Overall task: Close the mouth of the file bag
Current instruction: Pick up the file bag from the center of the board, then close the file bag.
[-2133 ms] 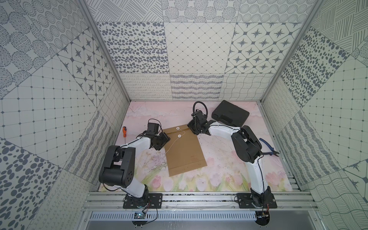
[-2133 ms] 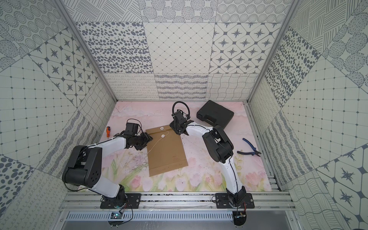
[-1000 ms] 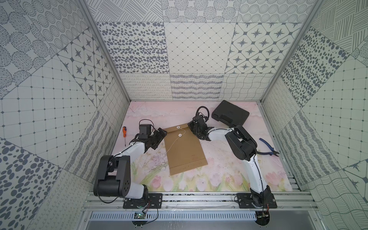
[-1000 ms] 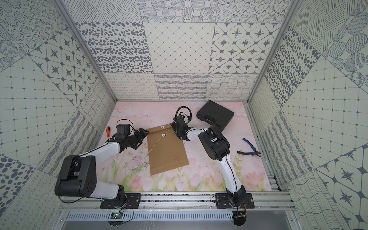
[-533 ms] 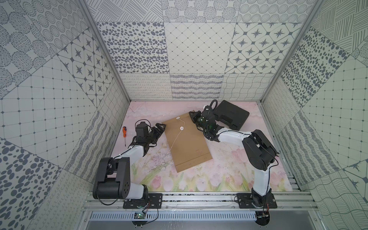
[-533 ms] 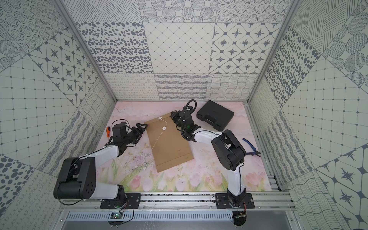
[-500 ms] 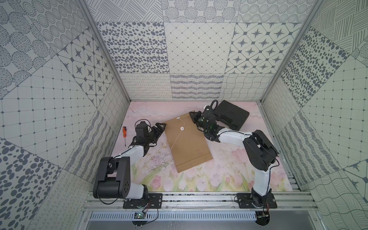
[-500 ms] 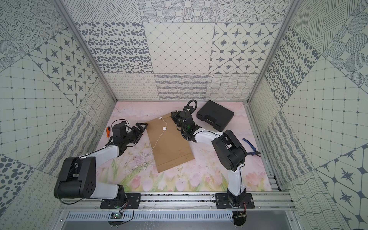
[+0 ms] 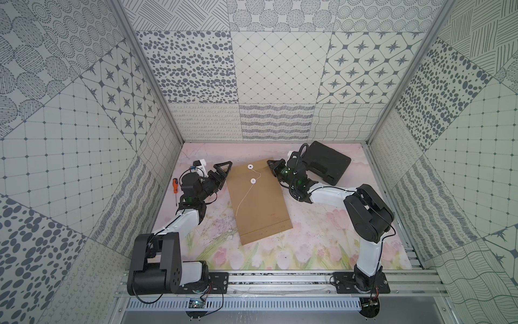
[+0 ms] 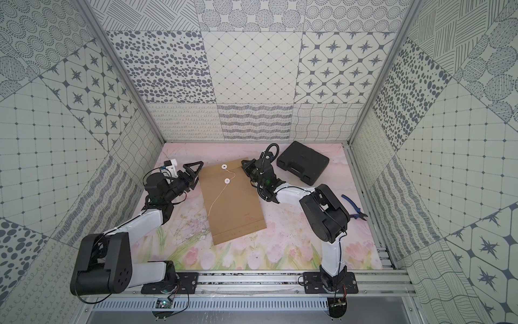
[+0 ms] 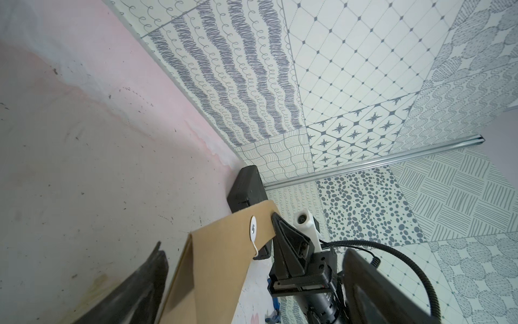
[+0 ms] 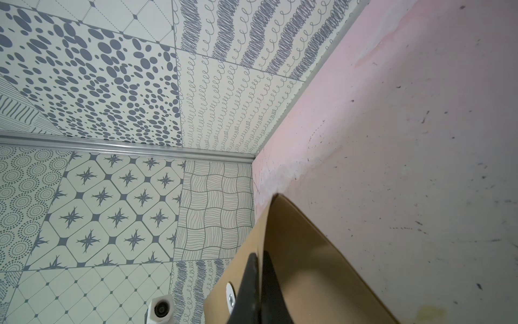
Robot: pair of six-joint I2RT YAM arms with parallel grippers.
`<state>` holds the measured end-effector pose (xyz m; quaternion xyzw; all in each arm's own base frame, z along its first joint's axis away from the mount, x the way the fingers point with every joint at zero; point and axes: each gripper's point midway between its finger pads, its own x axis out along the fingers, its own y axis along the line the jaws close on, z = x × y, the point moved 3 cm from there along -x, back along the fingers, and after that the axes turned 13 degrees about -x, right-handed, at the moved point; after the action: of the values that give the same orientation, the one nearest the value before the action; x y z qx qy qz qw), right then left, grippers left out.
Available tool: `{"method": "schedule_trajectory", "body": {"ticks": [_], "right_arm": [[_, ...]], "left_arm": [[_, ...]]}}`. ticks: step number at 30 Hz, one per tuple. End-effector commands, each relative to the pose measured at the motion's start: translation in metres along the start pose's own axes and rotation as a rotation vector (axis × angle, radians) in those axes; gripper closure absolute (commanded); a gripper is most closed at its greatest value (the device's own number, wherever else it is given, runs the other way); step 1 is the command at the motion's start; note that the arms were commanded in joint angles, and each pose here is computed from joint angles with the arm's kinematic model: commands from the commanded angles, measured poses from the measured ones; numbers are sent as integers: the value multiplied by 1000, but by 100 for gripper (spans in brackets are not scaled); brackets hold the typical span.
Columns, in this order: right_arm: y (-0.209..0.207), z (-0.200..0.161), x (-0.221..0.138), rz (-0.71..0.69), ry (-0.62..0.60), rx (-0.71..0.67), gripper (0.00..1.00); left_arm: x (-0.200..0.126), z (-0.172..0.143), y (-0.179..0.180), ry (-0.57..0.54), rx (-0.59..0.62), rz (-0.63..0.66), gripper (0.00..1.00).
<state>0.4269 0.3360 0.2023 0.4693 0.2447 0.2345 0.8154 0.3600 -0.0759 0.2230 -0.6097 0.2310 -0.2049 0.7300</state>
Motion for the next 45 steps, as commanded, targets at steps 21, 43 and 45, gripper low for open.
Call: {"method": "schedule_trajectory", "body": {"ticks": [21, 43, 45], "right_arm": [[63, 7, -49, 274, 171, -154, 62], [117, 75, -118, 528, 375, -804, 1], [124, 81, -126, 569, 356, -827, 1]], "left_arm": [[16, -5, -49, 173, 165, -196, 100], [-14, -69, -215, 628, 395, -533, 100], [-16, -70, -222, 643, 400, -542, 100]]}}
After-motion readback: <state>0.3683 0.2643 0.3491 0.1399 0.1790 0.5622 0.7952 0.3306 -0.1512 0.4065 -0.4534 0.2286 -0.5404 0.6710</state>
